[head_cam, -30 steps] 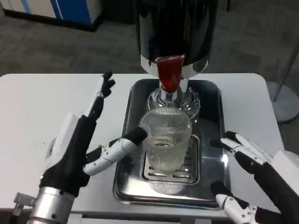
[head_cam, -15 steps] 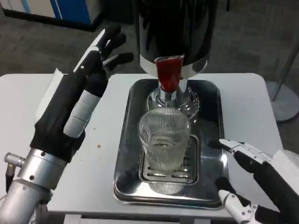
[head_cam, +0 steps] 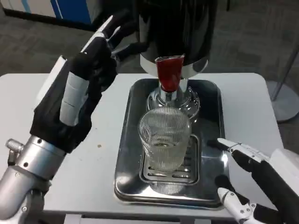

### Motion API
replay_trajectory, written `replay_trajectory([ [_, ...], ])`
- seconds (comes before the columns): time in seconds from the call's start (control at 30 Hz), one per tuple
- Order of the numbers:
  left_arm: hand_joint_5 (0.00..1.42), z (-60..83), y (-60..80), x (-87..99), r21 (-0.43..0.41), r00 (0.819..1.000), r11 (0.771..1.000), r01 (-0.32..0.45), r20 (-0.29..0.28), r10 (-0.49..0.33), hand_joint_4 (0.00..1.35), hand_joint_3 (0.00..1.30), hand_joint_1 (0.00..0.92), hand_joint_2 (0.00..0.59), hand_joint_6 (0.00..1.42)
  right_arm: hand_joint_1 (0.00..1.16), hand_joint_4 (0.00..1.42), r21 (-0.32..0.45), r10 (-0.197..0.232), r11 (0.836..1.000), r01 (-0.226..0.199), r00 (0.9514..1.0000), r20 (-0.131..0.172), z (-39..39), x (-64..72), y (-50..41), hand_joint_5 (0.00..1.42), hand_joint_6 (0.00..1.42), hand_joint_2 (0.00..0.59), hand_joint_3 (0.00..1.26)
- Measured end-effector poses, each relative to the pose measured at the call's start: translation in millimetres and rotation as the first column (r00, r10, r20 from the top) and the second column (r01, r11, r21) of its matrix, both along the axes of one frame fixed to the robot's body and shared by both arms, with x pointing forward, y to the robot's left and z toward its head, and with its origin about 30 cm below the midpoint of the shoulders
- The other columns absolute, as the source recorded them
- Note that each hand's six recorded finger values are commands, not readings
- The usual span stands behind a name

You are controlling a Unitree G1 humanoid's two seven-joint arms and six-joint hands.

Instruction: Grasp the cup under the faucet to collect the drink, then remove the cup.

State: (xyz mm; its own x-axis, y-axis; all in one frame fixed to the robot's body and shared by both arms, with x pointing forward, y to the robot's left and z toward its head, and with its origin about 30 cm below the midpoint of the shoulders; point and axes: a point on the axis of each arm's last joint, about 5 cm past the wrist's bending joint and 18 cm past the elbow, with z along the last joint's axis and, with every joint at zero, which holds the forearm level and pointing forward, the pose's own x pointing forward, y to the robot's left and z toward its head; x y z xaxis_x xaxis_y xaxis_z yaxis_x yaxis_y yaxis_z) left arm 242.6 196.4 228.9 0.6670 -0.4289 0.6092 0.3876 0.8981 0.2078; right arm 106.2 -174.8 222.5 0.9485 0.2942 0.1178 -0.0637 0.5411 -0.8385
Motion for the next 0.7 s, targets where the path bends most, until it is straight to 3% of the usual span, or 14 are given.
replay_trajectory([
  [0.13, 0.22, 7.6, -2.2, -3.6, 0.011, 0.999, 0.999, 0.036, 0.0, -0.036, 0.09, 0.12, 0.016, 0.002, 0.15, 0.38, 0.15, 0.0, -0.001, 1.0, 0.001, 1.0, 0.001, 0.1, 0.4, 0.0, 0.1, 0.06, 0.586, 0.17],
  [0.37, 0.23, 8.7, -2.2, -3.8, -0.004, 0.997, 0.998, 0.063, -0.041, -0.063, 0.11, 0.12, 0.009, 0.009, 0.15, 0.38, 0.15, -0.001, 0.0, 1.0, 0.0, 1.0, 0.002, 0.1, 0.5, 0.3, 0.1, 0.06, 0.586, 0.17],
  [0.7, 0.23, 9.0, -2.4, 9.9, -0.029, 0.989, 0.992, 0.124, -0.071, -0.126, 0.12, 0.13, 0.003, 0.009, 0.17, 0.38, 0.15, 0.0, -0.001, 1.0, 0.001, 1.0, -0.001, -0.2, 0.3, 0.2, 0.11, 0.06, 0.586, 0.17],
])
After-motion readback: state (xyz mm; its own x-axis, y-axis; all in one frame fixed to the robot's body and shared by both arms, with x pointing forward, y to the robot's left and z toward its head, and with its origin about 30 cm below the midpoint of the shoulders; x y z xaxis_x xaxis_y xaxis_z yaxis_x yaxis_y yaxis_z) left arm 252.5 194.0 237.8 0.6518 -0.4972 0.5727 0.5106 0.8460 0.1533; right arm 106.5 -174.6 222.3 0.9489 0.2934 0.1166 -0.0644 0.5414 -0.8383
